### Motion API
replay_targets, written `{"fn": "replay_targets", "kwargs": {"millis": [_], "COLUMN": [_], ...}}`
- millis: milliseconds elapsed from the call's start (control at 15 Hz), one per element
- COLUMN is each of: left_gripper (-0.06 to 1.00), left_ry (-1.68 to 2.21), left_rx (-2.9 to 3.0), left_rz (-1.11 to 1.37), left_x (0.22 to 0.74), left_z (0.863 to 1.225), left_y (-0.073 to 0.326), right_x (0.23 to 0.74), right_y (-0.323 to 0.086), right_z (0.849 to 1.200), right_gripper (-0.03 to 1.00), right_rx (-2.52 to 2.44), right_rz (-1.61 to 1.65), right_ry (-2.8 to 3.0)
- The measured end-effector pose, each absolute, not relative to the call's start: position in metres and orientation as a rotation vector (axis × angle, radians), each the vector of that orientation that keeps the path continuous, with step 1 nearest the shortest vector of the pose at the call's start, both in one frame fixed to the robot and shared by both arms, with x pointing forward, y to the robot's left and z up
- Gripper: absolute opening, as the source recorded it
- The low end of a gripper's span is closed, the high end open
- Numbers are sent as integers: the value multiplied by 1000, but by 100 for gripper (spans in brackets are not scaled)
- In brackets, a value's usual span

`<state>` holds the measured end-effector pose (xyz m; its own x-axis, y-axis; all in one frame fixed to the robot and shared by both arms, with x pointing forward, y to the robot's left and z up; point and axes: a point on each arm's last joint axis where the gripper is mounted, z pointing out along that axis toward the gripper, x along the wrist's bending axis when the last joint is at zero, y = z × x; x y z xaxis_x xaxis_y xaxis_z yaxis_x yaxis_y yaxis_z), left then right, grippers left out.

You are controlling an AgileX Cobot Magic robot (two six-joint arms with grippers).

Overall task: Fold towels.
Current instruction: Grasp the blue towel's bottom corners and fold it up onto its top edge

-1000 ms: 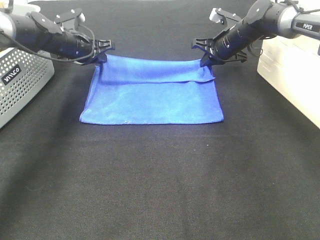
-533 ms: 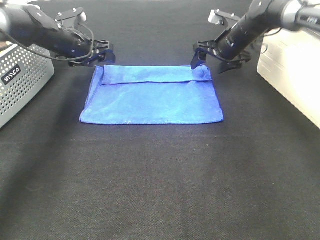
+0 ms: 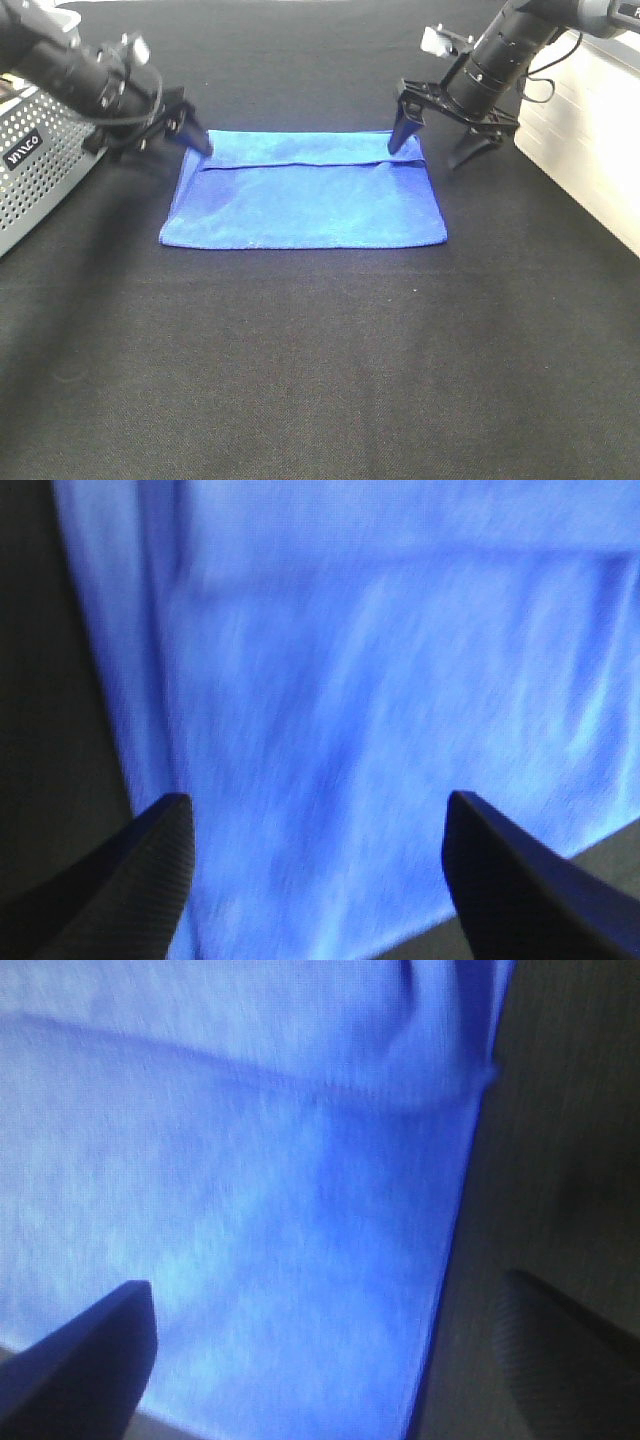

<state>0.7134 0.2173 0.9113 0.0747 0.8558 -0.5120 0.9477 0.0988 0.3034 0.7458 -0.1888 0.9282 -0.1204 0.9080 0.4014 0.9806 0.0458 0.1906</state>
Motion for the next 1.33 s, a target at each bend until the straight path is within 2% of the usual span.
{"fn": "replay_targets", "kwargs": {"millis": [333, 467, 733, 1133, 1267, 1333], "left_gripper": [67, 67, 67, 67, 63, 56], "left_ry": [1983, 1989, 2034, 2082, 2074, 2069], "left_rx": [1688, 1702, 1697, 1670, 1681, 1688], "left_rz": [-218, -225, -262, -259, -258, -261], "left_x": [672, 668, 667, 668, 667, 666], "left_z": [903, 899, 880, 871, 869, 868], "left_y": [239, 237, 223, 220, 211, 207], "right_x": [720, 706, 687, 690, 690, 690], "right_y": [-197, -200, -203, -195, -189, -189], "right_z": [918, 919, 888, 887, 876, 874], "right_gripper": [76, 75, 75, 74, 58, 45], "right_rx": [-2009, -2055, -2044, -2003, -1986, -1987], "right_rz": [-438, -461, -393, -543, -561, -566], "right_ry": [-2085, -2073, -2062, -2017, -1963, -1949]}}
